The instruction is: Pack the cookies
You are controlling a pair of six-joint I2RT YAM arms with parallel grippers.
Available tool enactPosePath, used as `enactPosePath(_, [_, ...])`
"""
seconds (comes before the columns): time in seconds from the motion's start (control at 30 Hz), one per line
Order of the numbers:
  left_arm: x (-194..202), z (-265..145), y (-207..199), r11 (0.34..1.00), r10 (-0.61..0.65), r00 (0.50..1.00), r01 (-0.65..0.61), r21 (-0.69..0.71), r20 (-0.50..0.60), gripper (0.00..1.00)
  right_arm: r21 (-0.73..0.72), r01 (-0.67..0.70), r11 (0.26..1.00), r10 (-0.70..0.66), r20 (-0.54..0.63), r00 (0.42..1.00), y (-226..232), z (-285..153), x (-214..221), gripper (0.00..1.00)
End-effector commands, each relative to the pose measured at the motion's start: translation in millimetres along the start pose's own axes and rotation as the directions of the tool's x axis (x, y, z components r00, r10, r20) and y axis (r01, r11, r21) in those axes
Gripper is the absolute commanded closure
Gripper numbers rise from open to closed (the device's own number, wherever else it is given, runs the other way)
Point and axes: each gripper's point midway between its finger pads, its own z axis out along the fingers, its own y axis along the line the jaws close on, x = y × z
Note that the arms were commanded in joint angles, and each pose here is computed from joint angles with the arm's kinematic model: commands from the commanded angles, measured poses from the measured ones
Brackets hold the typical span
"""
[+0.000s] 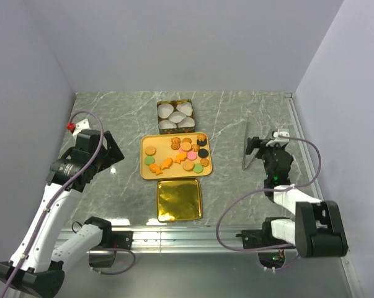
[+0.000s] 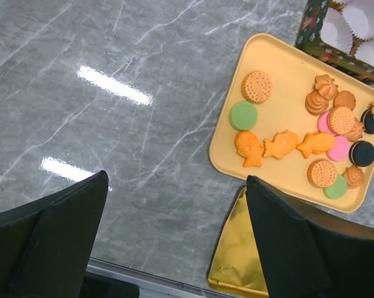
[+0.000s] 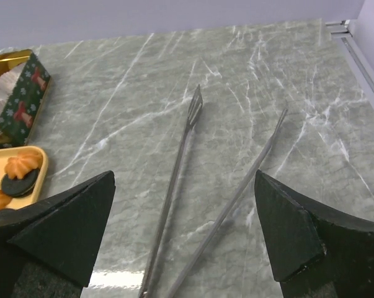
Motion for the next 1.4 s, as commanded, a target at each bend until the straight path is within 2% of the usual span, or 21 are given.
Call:
enactPosePath(0.0, [-30.5,-16.3,-11.4,0.998,-0.048,0.994,0.044,0.046,0.098,0.01,-0.004,-0.008,1.000,0.008,-0.017,1.000,13.2,7.7,-42.0,0.00])
enactPosePath(0.03, [-32.3,-22.2,-16.8,0.996,-0.028,0.994,0.019,0.088,0.102,0.01,0.005,-0.035,0.999,0.036,-0.036,0.999,14.2,8.8,-49.8,0.00])
enactPosePath(0.07, [-33.2,-28.4,-22.7,0.992,-0.007,0.995,-0.006,0.130,0.100,0.00,-0.015,-0.066,0.998,0.066,0.017,0.998,23.2,15.0,-94.3,0.00])
enactPosePath(0.1, [-38.7,-38.9,-30.8,0.982,0.019,0.993,-0.041,0.185,0.116,0.00,-0.018,-0.071,0.997,0.069,-0.088,0.994,26.9,11.0,-86.6,0.00])
enactPosePath(0.13, [-38.8,-48.3,-34.9,0.969,0.051,0.990,-0.080,0.233,0.128,0.00,-0.045,-0.073,0.996,0.068,-0.106,0.992,33.7,9.6,-102.8,0.00])
enactPosePath(0.17, [-41.2,-53.1,-33.8,0.968,0.038,0.989,-0.072,0.241,0.145,0.00,-0.063,-0.077,0.995,0.075,-0.037,0.996,41.1,12.1,-159.3,0.00])
enactPosePath(0.2, [-41.5,-54.0,-29.6,0.971,0.015,0.987,-0.052,0.232,0.157,0.01,-0.054,-0.094,0.994,0.089,-0.084,0.992,42.4,9.0,-163.8,0.00])
enactPosePath(0.23, [-39.9,-57.6,-16.8,0.981,-0.040,0.986,0.008,0.192,0.163,0.01,0.048,-0.119,0.992,0.123,-0.081,0.989,26.8,10.8,-173.5,0.00])
enactPosePath(0.27, [-37.1,-57.4,-9.9,0.984,-0.079,0.984,0.051,0.169,0.162,0.01,0.129,-0.271,0.954,0.276,-0.017,0.961,21.6,8.3,-208.0,0.00])
enactPosePath(0.3, [-33.9,-57.9,-2.0,0.979,-0.164,0.973,0.140,0.148,0.163,0.01,0.230,-0.299,0.926,0.325,-0.084,0.942,10.0,2.9,-192.0,0.00])
enactPosePath(0.37, [-25.0,-57.8,-4.5,0.973,-0.174,0.976,0.150,0.174,0.132,0.01,0.248,-0.326,0.912,0.363,-0.122,0.924,7.6,12.2,-201.0,0.00])
enactPosePath(0.43, [-17.0,-55.1,-13.7,0.972,-0.107,0.989,0.082,0.221,0.103,0.01,0.319,-0.300,0.899,0.390,-0.269,0.881,5.6,16.8,-165.5,0.00])
enactPosePath(0.47, [-9.9,-53.3,-13.2,0.974,-0.089,0.994,0.072,0.214,0.070,0.00,0.334,-0.312,0.889,0.412,-0.291,0.863,7.7,18.7,-166.9,0.01])
enactPosePath(0.57, [4.0,-45.5,-3.4,0.990,-0.059,0.998,0.059,0.130,-0.007,0.01,0.404,-0.264,0.876,0.448,-0.476,0.757,9.4,17.2,-112.3,0.06])
enactPosePath(0.6, [8.7,-44.1,-4.0,0.990,-0.045,0.999,0.048,0.131,-0.031,0.01,0.385,-0.263,0.884,0.448,-0.543,0.710,17.1,13.6,-96.2,0.10])
enactPosePath(0.67, [15.3,-42.3,-4.1,0.990,-0.012,0.998,0.020,0.137,-0.057,0.01,0.414,-0.222,0.883,0.455,-0.637,0.623,17.2,13.6,-60.4,0.11])
enactPosePath(0.7, [19.9,-44.2,-6.0,0.987,-0.007,0.997,0.019,0.160,-0.071,0.01,0.416,-0.222,0.882,0.464,-0.681,0.566,22.3,7.8,-46.1,0.00])
enactPosePath(0.77, [22.5,-47.8,-8.0,0.982,-0.012,0.997,0.026,0.187,-0.075,0.01,0.435,-0.207,0.876,0.477,-0.722,0.501,23.3,7.7,-20.4,0.00])
enactPosePath(0.9, [27.2,-58.6,-11.7,0.968,-0.015,0.997,0.034,0.248,-0.080,0.01,0.458,-0.197,0.867,0.494,-0.735,0.464,22.7,7.8,-1.6,0.00])
enactPosePath(1.13, [34.9,-60.2,-3.9,0.973,-0.030,0.994,0.052,0.223,-0.101,0.01,0.484,-0.131,0.865,0.498,-0.800,0.334,19.9,6.9,44.3,0.00])
enactPosePath(1.37, [34.3,-56.4,-5.7,0.975,-0.059,0.992,0.081,0.206,-0.112,0.01,0.497,-0.041,0.867,0.485,-0.821,0.300,6.5,12.9,68.6,0.00])
